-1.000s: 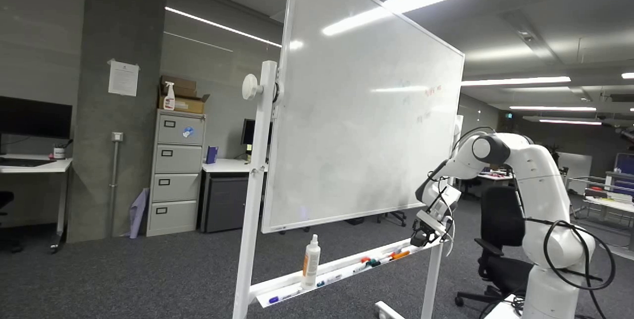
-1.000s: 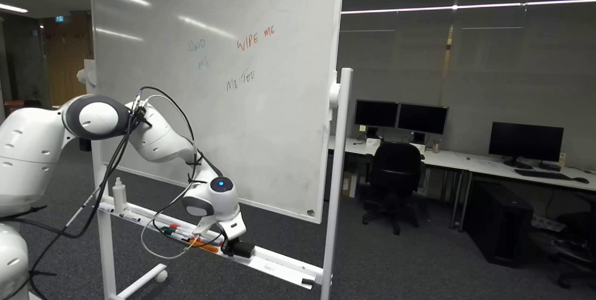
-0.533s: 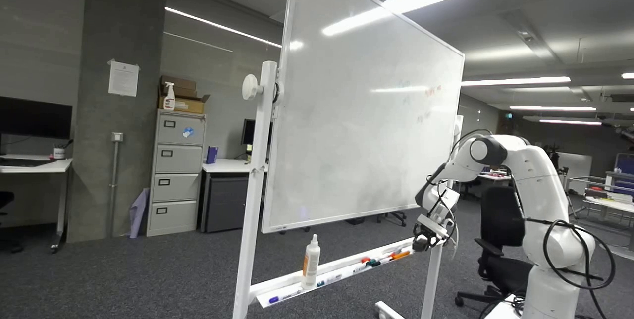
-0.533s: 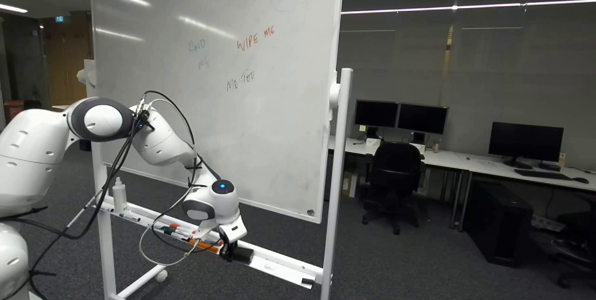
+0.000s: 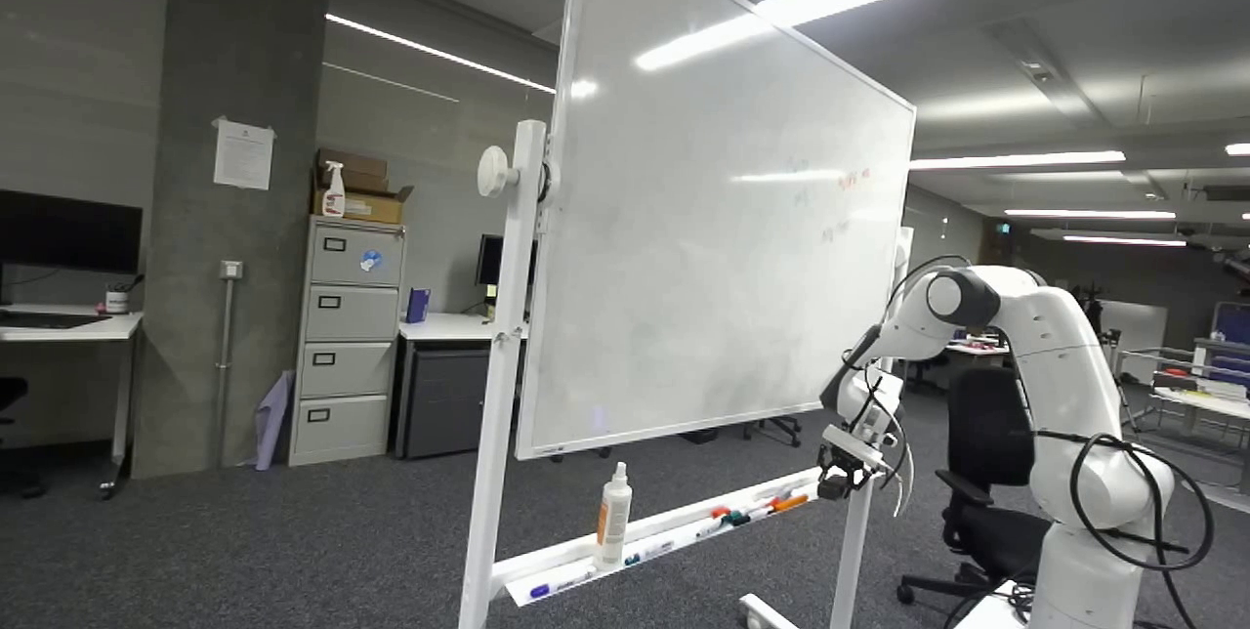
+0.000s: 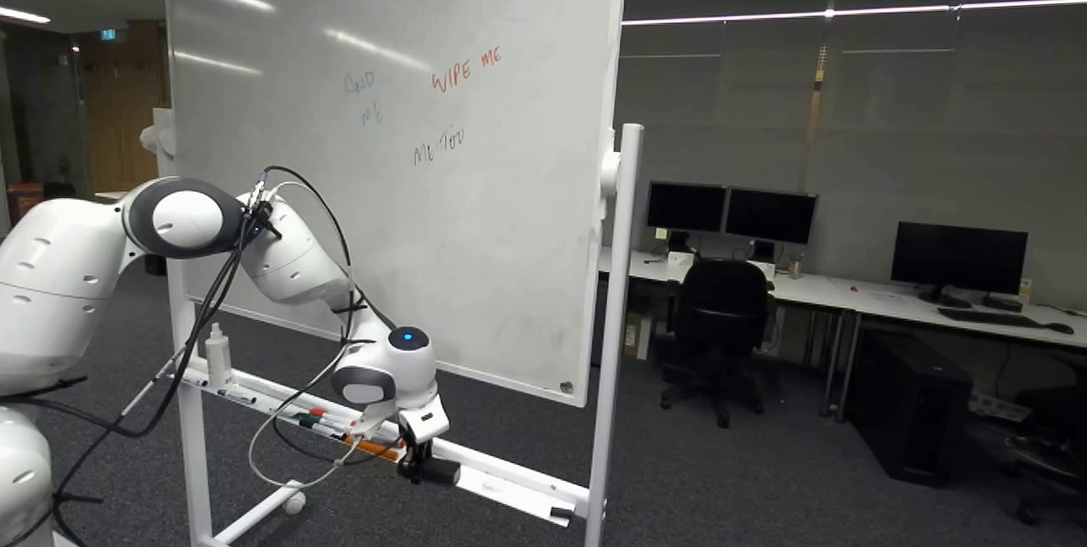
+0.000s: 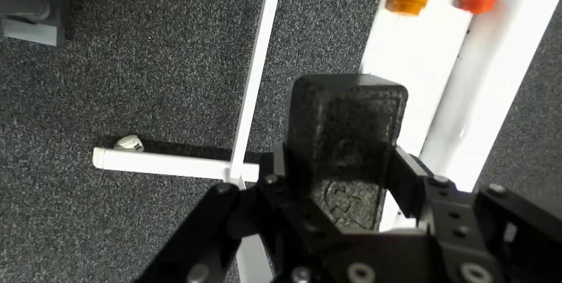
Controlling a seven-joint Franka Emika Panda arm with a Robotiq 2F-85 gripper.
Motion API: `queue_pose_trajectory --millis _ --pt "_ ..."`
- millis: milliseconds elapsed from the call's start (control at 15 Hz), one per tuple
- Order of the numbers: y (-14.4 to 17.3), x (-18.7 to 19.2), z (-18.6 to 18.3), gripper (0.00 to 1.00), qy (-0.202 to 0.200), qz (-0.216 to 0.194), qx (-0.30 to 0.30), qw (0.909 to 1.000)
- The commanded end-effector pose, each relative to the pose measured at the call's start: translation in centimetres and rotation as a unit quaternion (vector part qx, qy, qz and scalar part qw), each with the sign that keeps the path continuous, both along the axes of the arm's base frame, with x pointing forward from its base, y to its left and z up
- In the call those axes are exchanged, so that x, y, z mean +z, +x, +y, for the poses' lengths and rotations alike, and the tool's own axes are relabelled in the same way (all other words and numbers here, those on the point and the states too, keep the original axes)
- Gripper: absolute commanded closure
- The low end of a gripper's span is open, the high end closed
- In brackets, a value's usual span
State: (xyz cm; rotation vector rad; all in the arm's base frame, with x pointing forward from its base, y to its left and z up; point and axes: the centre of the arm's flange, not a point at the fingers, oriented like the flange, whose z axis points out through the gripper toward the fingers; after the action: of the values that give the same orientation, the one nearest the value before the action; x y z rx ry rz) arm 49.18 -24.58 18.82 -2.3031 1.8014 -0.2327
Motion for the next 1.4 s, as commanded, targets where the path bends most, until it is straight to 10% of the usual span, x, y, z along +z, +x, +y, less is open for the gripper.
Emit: queue_pose_trajectory --millis 0,667,800,1333 --pt "0.2 0.8 -0.3 0.66 0.017 0.007 -0.025 0.9995" --pt "1.0 1.0 0.3 0.66 0.037 0.001 -0.046 0.9983" --pt "1.1 1.1 0.3 0.16 0.037 -0.002 -0.042 0.9984" --pt "1.3 2.2 -0.1 0.00 0.041 -0.007 -0.039 0.9984"
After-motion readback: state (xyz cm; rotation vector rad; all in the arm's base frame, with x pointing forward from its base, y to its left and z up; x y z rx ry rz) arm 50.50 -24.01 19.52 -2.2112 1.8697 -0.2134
